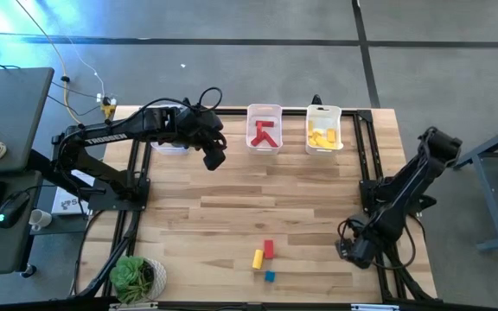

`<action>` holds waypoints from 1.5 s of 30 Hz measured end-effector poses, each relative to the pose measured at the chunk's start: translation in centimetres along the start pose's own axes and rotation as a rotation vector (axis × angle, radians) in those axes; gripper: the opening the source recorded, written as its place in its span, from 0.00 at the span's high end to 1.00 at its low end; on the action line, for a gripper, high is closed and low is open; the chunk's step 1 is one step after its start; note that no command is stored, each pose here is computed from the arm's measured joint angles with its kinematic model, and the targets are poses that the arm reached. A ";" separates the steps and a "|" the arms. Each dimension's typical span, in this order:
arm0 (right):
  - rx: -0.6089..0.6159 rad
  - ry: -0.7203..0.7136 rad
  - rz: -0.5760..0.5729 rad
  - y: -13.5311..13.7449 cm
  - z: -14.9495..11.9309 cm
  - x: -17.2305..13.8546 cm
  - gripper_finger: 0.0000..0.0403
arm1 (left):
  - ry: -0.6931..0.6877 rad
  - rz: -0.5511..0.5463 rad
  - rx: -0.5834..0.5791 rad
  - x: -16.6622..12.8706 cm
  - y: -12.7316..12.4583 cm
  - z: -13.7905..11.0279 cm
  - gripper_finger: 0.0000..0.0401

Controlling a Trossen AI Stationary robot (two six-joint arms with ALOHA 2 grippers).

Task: Sort & place blocks by color
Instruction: Put the blue block into the transparent bin

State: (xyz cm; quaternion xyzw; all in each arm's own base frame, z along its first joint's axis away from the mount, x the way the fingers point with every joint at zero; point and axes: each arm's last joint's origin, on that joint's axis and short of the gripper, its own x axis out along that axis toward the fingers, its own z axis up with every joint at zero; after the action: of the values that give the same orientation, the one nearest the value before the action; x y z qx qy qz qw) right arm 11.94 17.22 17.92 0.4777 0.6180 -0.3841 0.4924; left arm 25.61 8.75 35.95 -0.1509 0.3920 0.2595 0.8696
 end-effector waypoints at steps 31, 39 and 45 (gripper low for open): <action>0.014 0.024 -0.047 2.1 -0.6 3.5 0.74 | 0.000 0.000 0.004 0.0 0.0 0.0 0.59; 0.059 -0.066 0.303 4.3 0.0 1.9 0.74 | 0.000 -0.004 0.067 0.0 0.0 0.0 0.59; 0.085 -0.223 0.579 6.1 1.6 -0.2 0.74 | -0.007 -0.007 0.163 0.0 0.0 0.1 0.59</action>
State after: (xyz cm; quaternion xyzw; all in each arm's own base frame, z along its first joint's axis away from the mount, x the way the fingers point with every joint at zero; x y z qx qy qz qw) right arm 18.21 17.21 17.72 0.6086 0.3819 -0.3035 0.6258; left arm 25.69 8.75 35.98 -0.0799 0.4083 0.2242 0.8813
